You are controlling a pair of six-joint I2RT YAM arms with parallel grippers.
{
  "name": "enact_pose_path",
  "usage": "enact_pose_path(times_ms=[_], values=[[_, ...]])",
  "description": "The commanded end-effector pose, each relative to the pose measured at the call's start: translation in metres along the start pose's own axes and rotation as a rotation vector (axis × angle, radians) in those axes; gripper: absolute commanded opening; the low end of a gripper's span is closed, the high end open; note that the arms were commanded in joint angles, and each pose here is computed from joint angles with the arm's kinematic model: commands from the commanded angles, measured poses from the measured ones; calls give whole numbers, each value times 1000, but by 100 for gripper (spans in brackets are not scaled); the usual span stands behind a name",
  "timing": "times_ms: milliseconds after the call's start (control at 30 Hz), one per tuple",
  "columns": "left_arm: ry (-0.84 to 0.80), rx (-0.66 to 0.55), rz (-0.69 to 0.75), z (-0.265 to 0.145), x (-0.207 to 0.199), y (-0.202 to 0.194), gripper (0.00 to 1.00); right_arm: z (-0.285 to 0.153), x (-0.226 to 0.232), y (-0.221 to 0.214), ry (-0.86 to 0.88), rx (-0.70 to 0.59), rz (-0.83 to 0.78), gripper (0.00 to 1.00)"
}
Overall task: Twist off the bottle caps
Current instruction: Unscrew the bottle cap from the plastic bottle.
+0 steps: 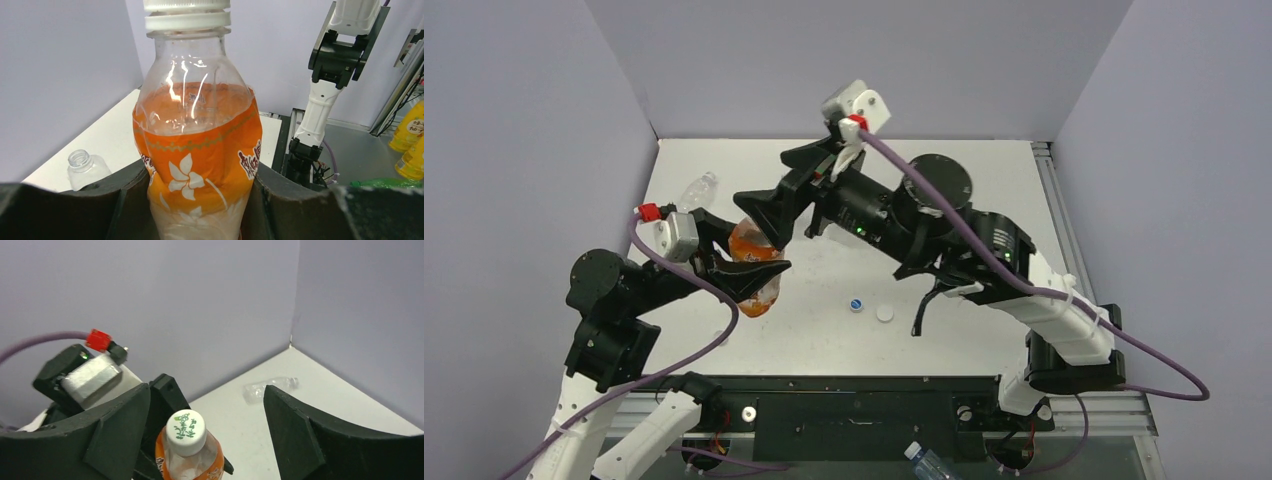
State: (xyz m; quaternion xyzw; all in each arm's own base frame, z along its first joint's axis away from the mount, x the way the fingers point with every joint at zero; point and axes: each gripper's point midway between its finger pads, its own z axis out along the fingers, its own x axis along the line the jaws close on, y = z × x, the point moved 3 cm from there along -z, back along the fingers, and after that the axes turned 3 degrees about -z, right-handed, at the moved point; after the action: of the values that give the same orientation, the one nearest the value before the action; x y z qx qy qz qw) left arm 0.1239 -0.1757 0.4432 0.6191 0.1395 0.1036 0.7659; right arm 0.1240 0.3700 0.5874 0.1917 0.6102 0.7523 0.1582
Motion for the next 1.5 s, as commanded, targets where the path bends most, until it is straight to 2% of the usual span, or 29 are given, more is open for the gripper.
enact_pose_path(times_ms=[0,200,333,367,600,633,667,833,967,1067,1467], values=[[38,-23,48,-1,5,6,1,12,-9,-29,-99,77,-14,75],[43,-20,37,2,9,4,0,20,-3,-30,-79,62,13,58],[45,-21,29,4,11,4,0,24,-1,-33,-61,60,29,42],[44,-19,27,5,12,3,0,24,-1,-33,-56,60,36,35],[46,-16,26,5,13,1,0,26,0,-36,-29,57,64,12],[46,-16,26,5,13,1,0,26,-1,-35,-28,55,65,4],[43,-15,26,5,12,1,0,26,-2,-36,-27,56,68,1],[-14,-22,8,4,1,5,0,24,-7,-30,59,24,69,0],[-189,-22,-25,-2,-31,10,0,3,19,-18,417,-70,56,0],[-265,1,-73,-5,-45,11,0,-29,46,-7,676,-134,8,0],[-362,-42,-119,-17,-76,47,0,-70,84,21,1132,-285,94,0]])
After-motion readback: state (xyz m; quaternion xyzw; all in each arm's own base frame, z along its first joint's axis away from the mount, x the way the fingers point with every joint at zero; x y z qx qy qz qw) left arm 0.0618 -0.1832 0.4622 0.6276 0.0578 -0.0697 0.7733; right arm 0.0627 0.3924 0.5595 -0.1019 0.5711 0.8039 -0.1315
